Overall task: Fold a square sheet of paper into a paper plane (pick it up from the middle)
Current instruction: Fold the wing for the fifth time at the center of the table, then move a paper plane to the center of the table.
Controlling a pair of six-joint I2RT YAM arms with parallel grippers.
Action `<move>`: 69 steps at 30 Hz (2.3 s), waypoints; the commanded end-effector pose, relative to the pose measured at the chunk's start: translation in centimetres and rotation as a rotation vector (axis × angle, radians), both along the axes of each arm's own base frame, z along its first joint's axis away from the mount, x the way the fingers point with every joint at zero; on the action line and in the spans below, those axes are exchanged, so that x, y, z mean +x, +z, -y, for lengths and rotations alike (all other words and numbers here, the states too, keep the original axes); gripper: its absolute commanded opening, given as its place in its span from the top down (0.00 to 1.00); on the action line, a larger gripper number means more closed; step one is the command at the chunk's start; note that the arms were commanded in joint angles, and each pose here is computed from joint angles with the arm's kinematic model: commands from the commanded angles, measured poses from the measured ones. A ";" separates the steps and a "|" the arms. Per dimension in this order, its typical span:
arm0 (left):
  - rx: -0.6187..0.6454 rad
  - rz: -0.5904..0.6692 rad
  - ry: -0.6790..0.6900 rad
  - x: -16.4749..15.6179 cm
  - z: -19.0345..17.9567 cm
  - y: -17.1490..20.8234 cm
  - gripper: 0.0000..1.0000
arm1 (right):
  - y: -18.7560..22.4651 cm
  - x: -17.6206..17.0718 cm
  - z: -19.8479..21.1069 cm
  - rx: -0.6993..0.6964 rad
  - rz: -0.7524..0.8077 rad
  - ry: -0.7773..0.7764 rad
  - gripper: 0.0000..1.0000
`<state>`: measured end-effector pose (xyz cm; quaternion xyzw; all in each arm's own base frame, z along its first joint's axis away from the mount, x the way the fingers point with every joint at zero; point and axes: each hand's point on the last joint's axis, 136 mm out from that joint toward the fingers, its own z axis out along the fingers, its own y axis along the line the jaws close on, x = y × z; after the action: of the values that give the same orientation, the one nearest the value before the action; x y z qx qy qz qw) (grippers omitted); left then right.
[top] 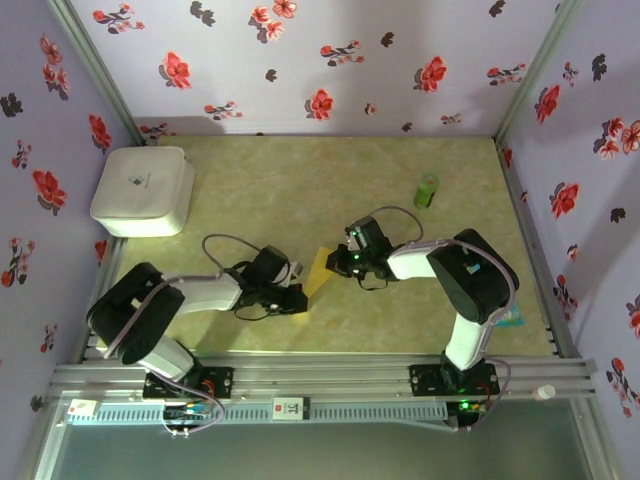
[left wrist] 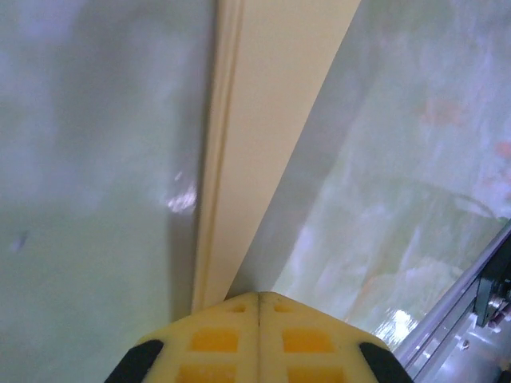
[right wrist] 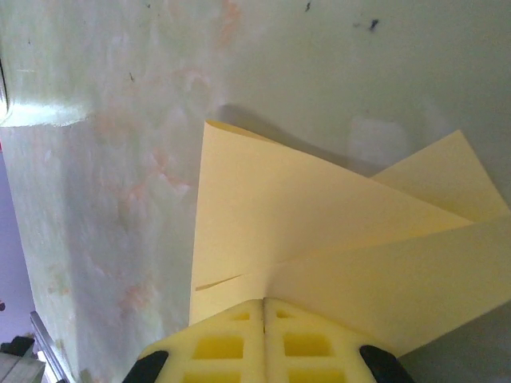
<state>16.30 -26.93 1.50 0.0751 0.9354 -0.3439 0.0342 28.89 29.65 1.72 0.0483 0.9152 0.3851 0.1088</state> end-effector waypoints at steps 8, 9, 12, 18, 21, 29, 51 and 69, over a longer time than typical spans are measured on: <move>-0.008 0.065 0.093 0.4 -2.7 2.5 1.00 | -2.2 -1.0 0.7 -0.092 -0.039 0.083 0.99; -0.017 0.082 0.102 1.1 -2.7 3.1 1.00 | -1.6 -0.8 0.2 -0.081 -0.023 0.113 0.99; -0.021 0.105 0.136 3.2 -3.0 4.0 0.98 | 0.9 -0.8 -1.5 -0.042 0.038 0.208 0.98; -0.002 0.089 0.172 7.5 -2.3 3.7 0.88 | 4.9 -0.6 -1.5 -0.035 0.156 0.220 0.95; -0.015 0.071 0.143 8.5 -0.9 3.5 0.86 | 5.3 -1.0 0.0 -0.069 0.169 0.162 0.94; -0.024 0.024 0.107 8.7 0.1 1.7 0.82 | 5.2 -2.3 1.8 0.007 0.162 0.026 0.92; -0.095 -0.032 0.010 7.8 2.4 0.8 0.73 | 2.1 -3.0 0.7 0.005 0.088 0.032 0.91; -0.190 -0.032 -0.029 7.4 4.4 2.0 0.76 | 0.1 -3.9 -0.2 0.012 0.041 0.049 0.93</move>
<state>23.76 -30.18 3.02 0.0693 0.9088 -0.4105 0.0269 25.36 29.19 1.96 0.0216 0.9139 0.3859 0.1244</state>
